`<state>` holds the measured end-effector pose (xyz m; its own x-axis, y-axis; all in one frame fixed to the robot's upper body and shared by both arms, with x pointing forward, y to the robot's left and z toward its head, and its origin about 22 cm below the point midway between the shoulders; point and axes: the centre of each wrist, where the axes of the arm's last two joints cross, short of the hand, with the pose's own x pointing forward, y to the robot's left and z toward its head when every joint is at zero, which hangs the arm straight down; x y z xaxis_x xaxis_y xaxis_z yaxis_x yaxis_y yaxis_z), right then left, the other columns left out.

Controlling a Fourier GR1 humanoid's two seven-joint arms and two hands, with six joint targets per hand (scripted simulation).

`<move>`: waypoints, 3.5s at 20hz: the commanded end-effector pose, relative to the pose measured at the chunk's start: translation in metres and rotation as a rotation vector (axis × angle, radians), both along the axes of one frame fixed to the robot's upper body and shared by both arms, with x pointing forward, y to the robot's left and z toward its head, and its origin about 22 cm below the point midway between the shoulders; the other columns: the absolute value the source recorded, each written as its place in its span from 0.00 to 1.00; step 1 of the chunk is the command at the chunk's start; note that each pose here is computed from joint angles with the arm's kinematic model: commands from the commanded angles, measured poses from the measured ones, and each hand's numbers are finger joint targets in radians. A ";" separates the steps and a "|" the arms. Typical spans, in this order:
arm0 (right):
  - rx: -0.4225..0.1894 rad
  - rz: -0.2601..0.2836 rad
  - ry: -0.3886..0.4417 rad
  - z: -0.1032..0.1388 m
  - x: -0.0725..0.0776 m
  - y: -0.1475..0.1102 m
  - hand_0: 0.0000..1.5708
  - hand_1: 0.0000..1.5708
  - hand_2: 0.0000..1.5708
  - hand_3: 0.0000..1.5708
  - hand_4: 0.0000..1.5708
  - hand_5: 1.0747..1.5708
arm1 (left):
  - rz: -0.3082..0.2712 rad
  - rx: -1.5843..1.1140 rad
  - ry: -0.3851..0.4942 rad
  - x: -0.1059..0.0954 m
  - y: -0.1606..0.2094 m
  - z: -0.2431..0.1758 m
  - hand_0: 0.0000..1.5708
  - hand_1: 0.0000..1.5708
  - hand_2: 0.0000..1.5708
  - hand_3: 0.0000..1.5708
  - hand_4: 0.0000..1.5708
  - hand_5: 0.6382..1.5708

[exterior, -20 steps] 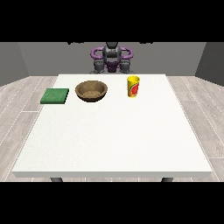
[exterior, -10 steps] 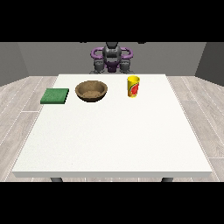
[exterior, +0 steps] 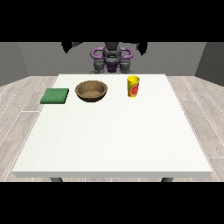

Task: Pick the cup and pour the ball into the bowl, then pick the bowl and place it on the pad

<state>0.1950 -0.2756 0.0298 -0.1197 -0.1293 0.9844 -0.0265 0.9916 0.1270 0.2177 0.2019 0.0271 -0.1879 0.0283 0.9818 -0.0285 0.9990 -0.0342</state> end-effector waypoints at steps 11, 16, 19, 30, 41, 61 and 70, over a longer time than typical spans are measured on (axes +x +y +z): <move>-0.014 0.051 -0.106 -0.032 0.008 -0.041 0.00 0.00 0.00 0.00 0.16 1.00 | 0.078 0.110 -0.131 0.059 0.008 -0.044 0.00 0.00 0.00 0.00 0.00 0.90; -0.031 0.035 -0.181 -0.020 0.040 -0.056 0.00 0.00 0.00 0.00 0.17 1.00 | 0.110 0.131 -0.191 0.092 0.018 -0.046 0.00 0.00 0.00 0.00 0.00 0.88; -0.036 0.032 -0.144 -0.054 0.015 -0.077 0.00 0.00 0.00 0.00 0.16 1.00 | 0.086 0.126 -0.120 0.078 0.007 -0.066 0.00 0.00 0.00 0.00 0.00 0.87; -0.043 0.116 -0.214 0.004 0.040 -0.093 0.00 0.00 0.00 0.00 0.15 0.99 | 0.222 0.259 -0.123 0.093 0.010 -0.114 0.63 0.63 0.77 0.63 0.48 0.97; -0.028 0.067 -0.075 -0.012 0.029 -0.126 0.00 0.00 0.00 0.00 0.25 1.00 | 0.264 0.624 -0.068 0.109 0.013 -0.102 0.84 0.84 1.00 1.00 0.77 0.99; -0.031 -0.036 0.122 -0.029 0.043 -0.151 0.00 0.00 0.00 0.00 0.41 0.98 | 0.163 1.569 -0.034 0.175 -0.098 -0.035 0.51 0.51 1.00 0.78 0.68 1.00; -0.034 0.003 0.156 -0.038 0.064 -0.130 0.00 0.00 0.00 0.00 0.42 0.98 | 0.164 1.806 -0.053 0.151 -0.151 -0.026 0.29 0.29 1.00 0.77 0.48 1.00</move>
<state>0.2600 -0.4070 -0.0029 0.0072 -0.1064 0.9943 -0.0184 0.9941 0.1065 0.3755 0.0667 -0.0046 -0.0934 -0.9883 -0.1203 -0.1583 -0.1045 0.9818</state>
